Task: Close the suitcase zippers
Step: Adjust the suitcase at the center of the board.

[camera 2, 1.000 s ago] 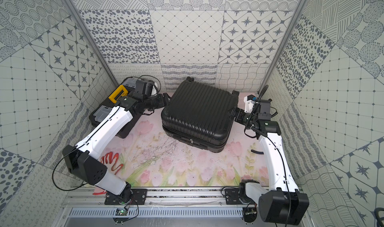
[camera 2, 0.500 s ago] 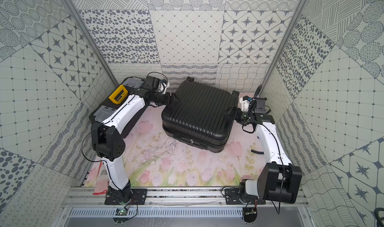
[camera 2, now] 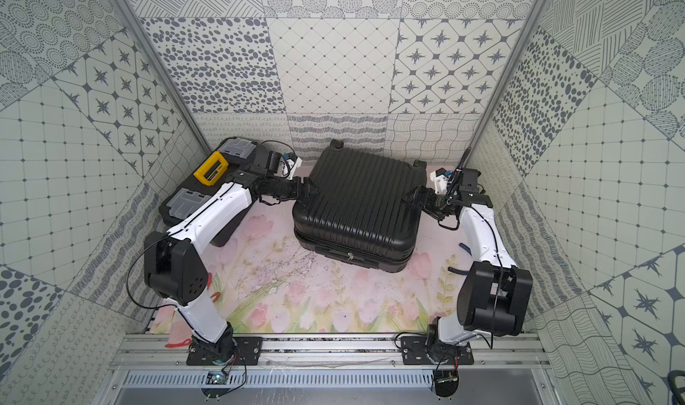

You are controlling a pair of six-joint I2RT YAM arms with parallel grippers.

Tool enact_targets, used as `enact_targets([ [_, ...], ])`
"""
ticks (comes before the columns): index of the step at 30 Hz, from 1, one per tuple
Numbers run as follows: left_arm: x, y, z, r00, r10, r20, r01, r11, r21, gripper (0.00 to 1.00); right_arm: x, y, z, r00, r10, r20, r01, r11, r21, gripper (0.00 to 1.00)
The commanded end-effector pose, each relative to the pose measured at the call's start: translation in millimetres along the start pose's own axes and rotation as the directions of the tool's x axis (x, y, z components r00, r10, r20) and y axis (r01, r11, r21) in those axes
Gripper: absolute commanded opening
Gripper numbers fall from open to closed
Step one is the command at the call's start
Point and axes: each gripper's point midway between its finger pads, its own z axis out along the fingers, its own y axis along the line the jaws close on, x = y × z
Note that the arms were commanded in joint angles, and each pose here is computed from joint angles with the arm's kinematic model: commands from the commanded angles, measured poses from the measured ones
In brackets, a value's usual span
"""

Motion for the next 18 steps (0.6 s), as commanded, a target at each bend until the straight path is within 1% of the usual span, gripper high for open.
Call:
enact_targets([
  [1,116,-42,-8,0.932,-0.088,-0.353,0.122,0.99,0.075,0.86,7,20,21,0.989,-0.128,-0.081,0.119,0.987,-0.112,0.95],
  [5,135,-61,-18,0.93,-0.127,-0.344,0.166,0.982,0.087,0.84,-1,23,34,0.979,-0.165,-0.116,0.144,0.975,-0.17,0.93],
  [7,143,-70,-23,0.932,-0.128,-0.34,0.165,0.983,0.082,0.84,-2,31,42,0.968,-0.208,-0.141,0.176,0.962,-0.21,0.92],
  [11,157,-92,-30,0.935,-0.162,-0.315,0.206,0.972,0.111,0.84,4,48,62,0.935,-0.29,-0.206,0.228,0.934,-0.276,0.92],
  [13,161,-94,-34,0.938,-0.174,-0.298,0.209,0.974,0.09,0.84,0,44,72,0.93,-0.295,-0.218,0.239,0.939,-0.249,0.92],
  [15,161,-97,-41,0.941,-0.187,-0.281,0.216,0.973,0.079,0.84,-13,40,80,0.936,-0.293,-0.195,0.249,0.943,-0.222,0.92],
  [18,160,-101,-49,0.944,-0.201,-0.261,0.226,0.972,0.067,0.83,-48,42,82,0.941,-0.319,-0.109,0.302,0.941,-0.153,0.92],
])
